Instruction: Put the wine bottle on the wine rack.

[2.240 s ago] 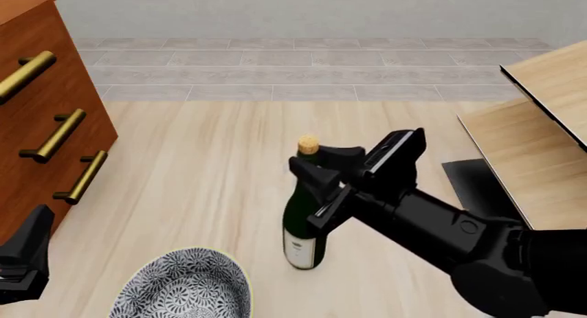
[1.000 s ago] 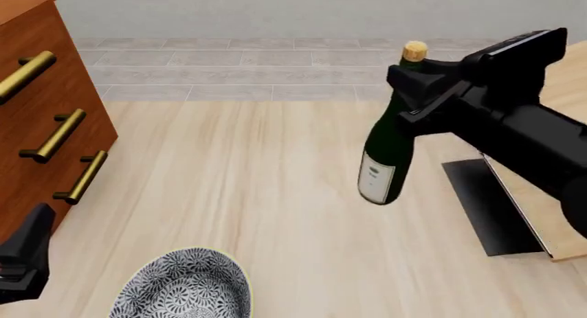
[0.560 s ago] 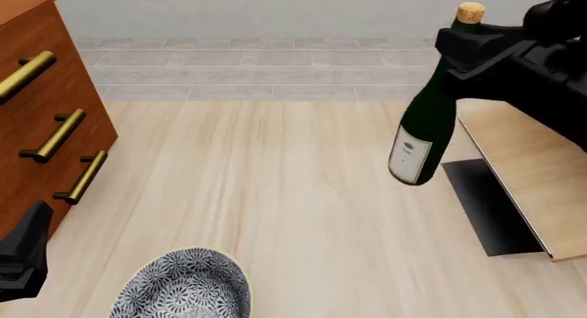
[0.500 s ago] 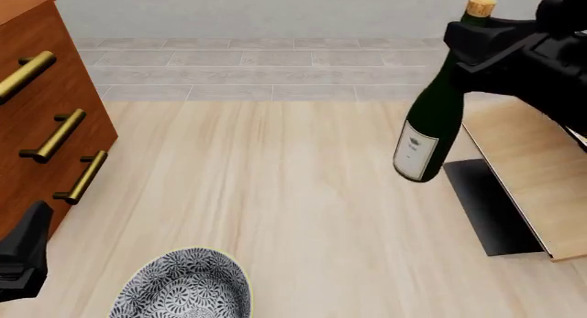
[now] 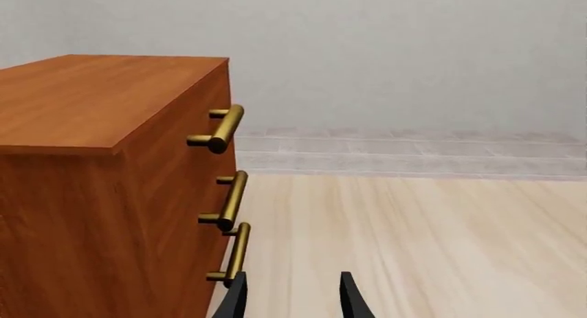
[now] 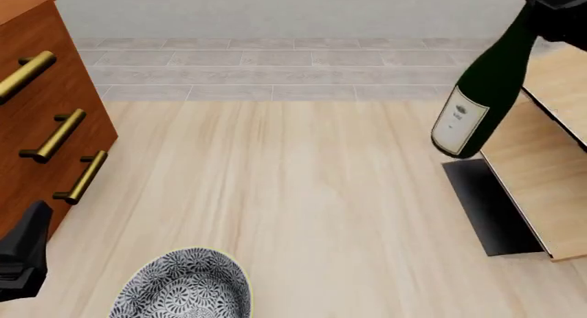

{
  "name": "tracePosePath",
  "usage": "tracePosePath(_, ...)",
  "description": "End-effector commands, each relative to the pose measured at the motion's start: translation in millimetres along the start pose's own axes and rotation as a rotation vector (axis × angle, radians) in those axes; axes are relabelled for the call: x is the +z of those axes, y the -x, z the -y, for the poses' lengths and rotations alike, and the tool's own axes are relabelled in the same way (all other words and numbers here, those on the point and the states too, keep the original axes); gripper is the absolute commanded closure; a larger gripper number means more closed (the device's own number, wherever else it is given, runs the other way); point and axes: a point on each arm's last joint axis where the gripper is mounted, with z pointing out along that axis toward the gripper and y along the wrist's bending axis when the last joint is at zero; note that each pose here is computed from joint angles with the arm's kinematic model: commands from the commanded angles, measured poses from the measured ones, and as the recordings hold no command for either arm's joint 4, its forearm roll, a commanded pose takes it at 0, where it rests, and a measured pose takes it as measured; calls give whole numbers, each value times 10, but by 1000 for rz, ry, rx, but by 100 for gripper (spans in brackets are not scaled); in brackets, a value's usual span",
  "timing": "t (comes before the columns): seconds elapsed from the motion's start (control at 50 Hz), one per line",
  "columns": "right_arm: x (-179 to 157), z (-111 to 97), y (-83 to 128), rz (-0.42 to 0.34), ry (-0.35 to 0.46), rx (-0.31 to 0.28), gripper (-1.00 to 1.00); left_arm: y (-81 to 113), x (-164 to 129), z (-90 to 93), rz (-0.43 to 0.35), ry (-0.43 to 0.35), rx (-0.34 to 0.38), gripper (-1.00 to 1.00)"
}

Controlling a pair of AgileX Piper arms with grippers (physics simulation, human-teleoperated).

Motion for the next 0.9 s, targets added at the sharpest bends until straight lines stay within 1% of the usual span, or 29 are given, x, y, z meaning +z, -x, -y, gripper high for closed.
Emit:
tracePosePath(0.02,-151,100,194,41,-58,77,100,1,0,3,1,-5,-5,-100)
tracePosePath(0.06,-155,111,197,39,-64,76,100,0,0,3,0,-6,-5,-100)
tracePosePath(0.12,-212,130,235,45,-78,92,100,0,0,4,0,-6,-8,-100)
tracePosePath(0.22,-278,173,350,61,-108,87,100,0,0,7,0,-12,-12,-100)
tracePosePath(0.32,-268,196,364,55,-122,85,100,3,0,9,3,-15,-13,-100)
tracePosePath(0.36,-293,222,384,54,-141,84,100,5,0,9,5,-16,-11,-100)
tracePosePath(0.46,-337,254,463,69,-165,114,100,8,0,11,9,-20,-12,-100)
tracePosePath(0.5,-347,271,472,69,-177,115,100,9,0,11,9,-19,-13,-100)
tracePosePath(0.52,-372,277,487,70,-184,104,100,9,0,11,9,-19,-13,-100)
tracePosePath(0.62,-461,287,594,86,-204,109,100,10,0,9,11,-16,-13,-100)
tracePosePath(0.8,-529,325,647,87,-242,95,100,13,0,11,14,-20,-15,-100)
tracePosePath(0.9,-519,356,625,80,-263,98,100,12,0,12,13,-22,-14,-100)
